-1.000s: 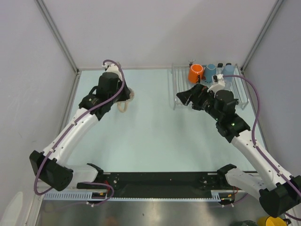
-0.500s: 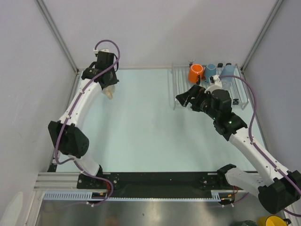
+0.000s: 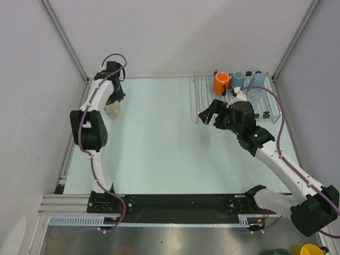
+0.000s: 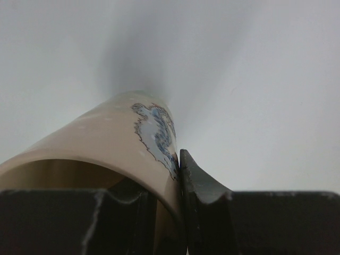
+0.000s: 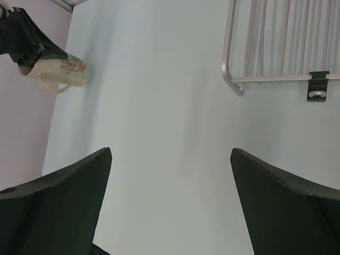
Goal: Unload the cups from the dish rack
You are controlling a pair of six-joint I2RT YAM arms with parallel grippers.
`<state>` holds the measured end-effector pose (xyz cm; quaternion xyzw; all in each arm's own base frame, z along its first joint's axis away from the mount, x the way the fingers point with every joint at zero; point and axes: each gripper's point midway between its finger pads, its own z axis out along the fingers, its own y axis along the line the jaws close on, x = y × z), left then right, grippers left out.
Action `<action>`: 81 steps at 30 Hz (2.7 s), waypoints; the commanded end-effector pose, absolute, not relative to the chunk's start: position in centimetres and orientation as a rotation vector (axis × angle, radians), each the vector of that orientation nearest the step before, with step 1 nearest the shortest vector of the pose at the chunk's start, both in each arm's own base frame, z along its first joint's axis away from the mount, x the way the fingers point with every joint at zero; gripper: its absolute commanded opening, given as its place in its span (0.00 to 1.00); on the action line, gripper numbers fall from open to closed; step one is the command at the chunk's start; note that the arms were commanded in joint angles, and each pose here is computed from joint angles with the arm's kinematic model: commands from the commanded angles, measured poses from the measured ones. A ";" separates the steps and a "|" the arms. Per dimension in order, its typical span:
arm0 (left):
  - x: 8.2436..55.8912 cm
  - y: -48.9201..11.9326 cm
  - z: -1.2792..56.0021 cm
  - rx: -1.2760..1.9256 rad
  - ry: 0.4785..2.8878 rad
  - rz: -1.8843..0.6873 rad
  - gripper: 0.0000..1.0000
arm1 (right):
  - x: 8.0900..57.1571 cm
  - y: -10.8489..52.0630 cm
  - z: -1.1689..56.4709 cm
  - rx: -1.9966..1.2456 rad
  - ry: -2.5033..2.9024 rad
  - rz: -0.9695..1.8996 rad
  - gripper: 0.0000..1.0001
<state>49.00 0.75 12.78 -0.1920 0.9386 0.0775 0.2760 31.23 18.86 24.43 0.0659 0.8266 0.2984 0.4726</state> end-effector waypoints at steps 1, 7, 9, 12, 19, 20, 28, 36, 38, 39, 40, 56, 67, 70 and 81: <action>51.8 1.4 15.4 -0.484 2.438 0.211 0.00 | 31.9 18.8 25.5 0.152 2.000 0.699 1.00; 53.3 1.7 14.4 -0.495 2.442 0.193 0.00 | 32.2 19.2 24.0 0.157 2.042 0.696 1.00; 53.4 1.7 13.5 -0.499 2.457 0.192 0.01 | 32.4 19.3 23.6 0.154 2.057 0.687 1.00; 53.6 1.5 12.6 -0.501 2.471 0.181 0.01 | 32.7 19.4 23.6 0.151 2.057 0.681 1.00; 53.6 1.7 11.8 -0.509 2.483 0.193 0.00 | 33.3 19.7 22.9 0.150 2.076 0.676 1.00; 53.6 1.6 11.6 -0.508 2.487 0.190 0.00 | 33.3 19.8 22.9 0.149 2.077 0.677 1.00; 53.2 2.5 15.5 -0.560 2.396 0.226 0.51 | 33.4 19.8 23.0 0.147 2.072 0.676 1.00; 52.7 2.7 22.3 -0.579 2.252 0.186 0.68 | 32.9 20.6 22.9 0.139 2.079 0.732 1.00; 52.5 2.1 24.0 -0.576 2.220 0.153 0.69 | 32.9 20.5 23.0 0.142 2.076 0.717 1.00; 52.1 1.5 25.7 -0.562 2.189 0.132 0.69 | 32.9 20.2 23.1 0.144 2.074 0.703 1.00; 51.9 1.0 27.2 -0.552 2.162 0.117 0.69 | 33.1 19.8 23.2 0.160 2.069 0.677 1.00; 40.2 -18.7 29.7 -0.135 2.067 -0.371 0.98 | 38.4 8.8 22.6 0.428 1.973 -0.066 1.00; 32.9 -22.2 22.2 0.022 2.175 -0.389 0.98 | 45.0 3.0 21.6 0.604 2.037 -0.278 1.00; 32.8 -21.4 22.3 0.008 2.161 -0.362 0.99 | 46.5 1.9 21.6 0.609 2.042 -0.277 1.00; 32.5 -22.0 20.0 0.036 2.211 -0.379 0.99 | 48.7 -3.6 20.0 0.648 2.079 -0.391 1.00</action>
